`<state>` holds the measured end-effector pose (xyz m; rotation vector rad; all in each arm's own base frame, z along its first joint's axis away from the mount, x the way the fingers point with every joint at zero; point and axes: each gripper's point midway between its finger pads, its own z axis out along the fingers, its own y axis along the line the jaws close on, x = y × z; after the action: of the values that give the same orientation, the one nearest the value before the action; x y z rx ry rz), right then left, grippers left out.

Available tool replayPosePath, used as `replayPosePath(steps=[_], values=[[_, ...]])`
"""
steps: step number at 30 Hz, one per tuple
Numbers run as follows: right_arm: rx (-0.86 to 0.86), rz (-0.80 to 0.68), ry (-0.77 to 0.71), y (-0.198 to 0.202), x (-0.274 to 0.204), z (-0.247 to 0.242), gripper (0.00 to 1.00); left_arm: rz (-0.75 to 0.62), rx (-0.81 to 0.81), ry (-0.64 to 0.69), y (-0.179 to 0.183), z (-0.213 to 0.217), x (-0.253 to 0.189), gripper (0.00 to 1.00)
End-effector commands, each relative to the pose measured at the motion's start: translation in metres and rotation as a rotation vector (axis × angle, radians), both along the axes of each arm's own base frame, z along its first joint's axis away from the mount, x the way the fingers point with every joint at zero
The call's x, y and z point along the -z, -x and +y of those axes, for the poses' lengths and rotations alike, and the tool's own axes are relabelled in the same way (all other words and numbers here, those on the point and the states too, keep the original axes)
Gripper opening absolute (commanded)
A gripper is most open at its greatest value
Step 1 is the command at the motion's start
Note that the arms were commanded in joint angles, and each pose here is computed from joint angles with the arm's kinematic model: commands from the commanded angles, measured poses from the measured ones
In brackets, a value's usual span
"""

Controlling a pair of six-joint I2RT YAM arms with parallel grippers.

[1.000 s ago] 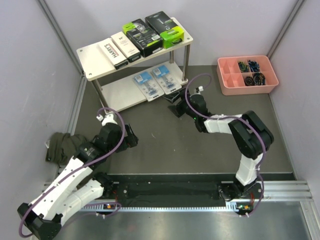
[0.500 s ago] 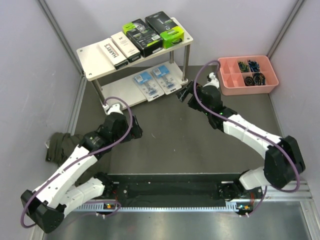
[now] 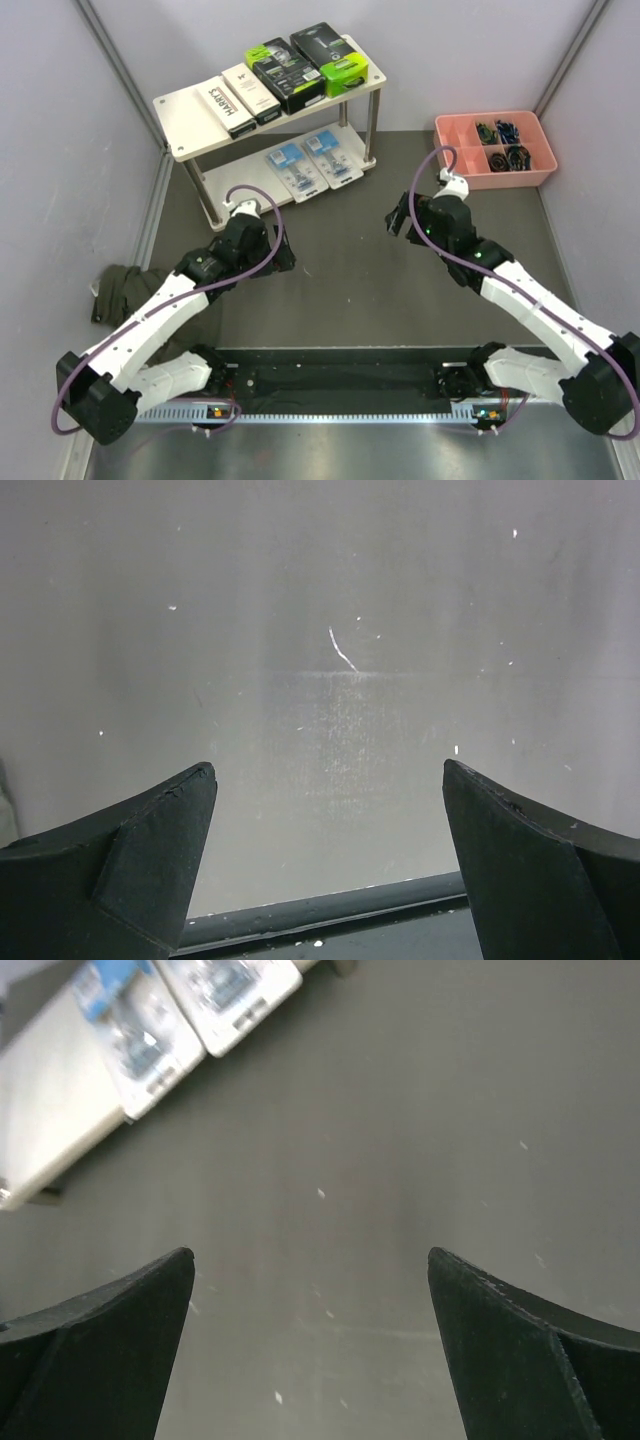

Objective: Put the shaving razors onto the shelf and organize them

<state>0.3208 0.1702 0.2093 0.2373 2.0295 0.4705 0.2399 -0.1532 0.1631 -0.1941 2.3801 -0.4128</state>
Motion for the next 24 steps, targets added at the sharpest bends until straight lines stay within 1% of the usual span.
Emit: replayPosePath(steps=[1, 2, 4, 5, 11, 17, 24], values=[[0.026, 0.025, 0.068, 0.022, 0.007, -0.026, 0.99, -0.082, 0.026, 0.044, -0.015, -0.011, -0.028, 0.99], [0.028, 0.056, 0.077, 0.029, 0.015, -0.030, 0.99, -0.079, 0.027, 0.041, -0.015, -0.011, -0.027, 0.99], [0.030, 0.060, 0.067, 0.038, 0.014, -0.034, 0.99, -0.073, 0.025, 0.037, -0.015, -0.011, -0.025, 0.99], [0.035, 0.085, 0.072, 0.045, 0.022, -0.038, 0.99, -0.069, 0.021, 0.035, -0.015, -0.010, -0.024, 0.99], [0.073, 0.114, 0.085, 0.070, 0.032, -0.058, 0.99, -0.044, 0.012, 0.024, -0.014, -0.009, -0.017, 0.99], [0.099, 0.122, 0.054, 0.085, 0.037, -0.067, 0.99, -0.030, 0.016, 0.025, -0.012, -0.011, -0.013, 0.99], [0.105, 0.152, 0.072, 0.094, 0.048, -0.073, 0.99, -0.029, 0.012, 0.028, -0.012, -0.010, -0.012, 0.99]])
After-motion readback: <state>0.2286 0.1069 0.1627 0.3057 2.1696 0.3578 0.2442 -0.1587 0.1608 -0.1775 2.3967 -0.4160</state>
